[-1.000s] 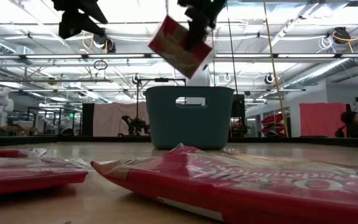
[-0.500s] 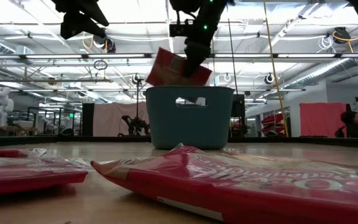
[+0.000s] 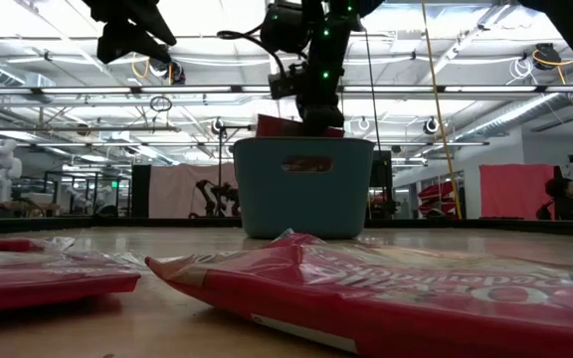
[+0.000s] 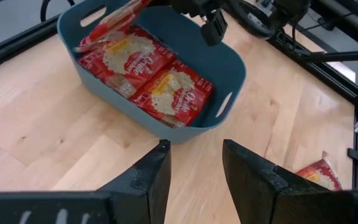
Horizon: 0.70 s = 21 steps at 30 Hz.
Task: Sort popcorn bags into baskets
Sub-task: Put the red popcorn bag into the blue bin
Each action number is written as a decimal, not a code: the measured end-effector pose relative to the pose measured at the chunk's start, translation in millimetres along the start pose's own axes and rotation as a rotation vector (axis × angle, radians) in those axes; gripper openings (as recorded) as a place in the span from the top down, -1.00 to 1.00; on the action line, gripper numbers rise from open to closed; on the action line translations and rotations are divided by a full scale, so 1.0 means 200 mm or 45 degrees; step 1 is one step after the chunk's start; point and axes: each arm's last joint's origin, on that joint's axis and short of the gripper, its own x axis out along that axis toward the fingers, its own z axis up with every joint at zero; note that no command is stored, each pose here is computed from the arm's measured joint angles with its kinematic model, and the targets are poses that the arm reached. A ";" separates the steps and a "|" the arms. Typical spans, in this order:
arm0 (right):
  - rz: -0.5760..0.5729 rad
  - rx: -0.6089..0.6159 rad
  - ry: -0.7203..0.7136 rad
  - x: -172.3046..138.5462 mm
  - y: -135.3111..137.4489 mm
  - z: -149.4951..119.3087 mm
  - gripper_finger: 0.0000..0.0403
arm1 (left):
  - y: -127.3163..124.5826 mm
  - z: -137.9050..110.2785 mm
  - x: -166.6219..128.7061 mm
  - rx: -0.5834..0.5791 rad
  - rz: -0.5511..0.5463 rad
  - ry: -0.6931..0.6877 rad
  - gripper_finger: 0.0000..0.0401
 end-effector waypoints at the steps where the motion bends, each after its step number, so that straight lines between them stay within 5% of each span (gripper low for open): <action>1: -0.004 -0.001 -0.005 0.00 0.00 0.00 0.92 | 0.00 0.00 0.00 0.005 0.001 0.000 0.27; 14: -0.017 -0.021 0.038 0.07 0.05 -0.03 0.92 | 0.00 0.00 0.00 0.029 0.005 -0.002 0.27; 21: 0.007 -0.019 0.067 0.10 0.09 -0.05 0.69 | 0.00 0.00 0.00 0.011 0.005 -0.003 0.27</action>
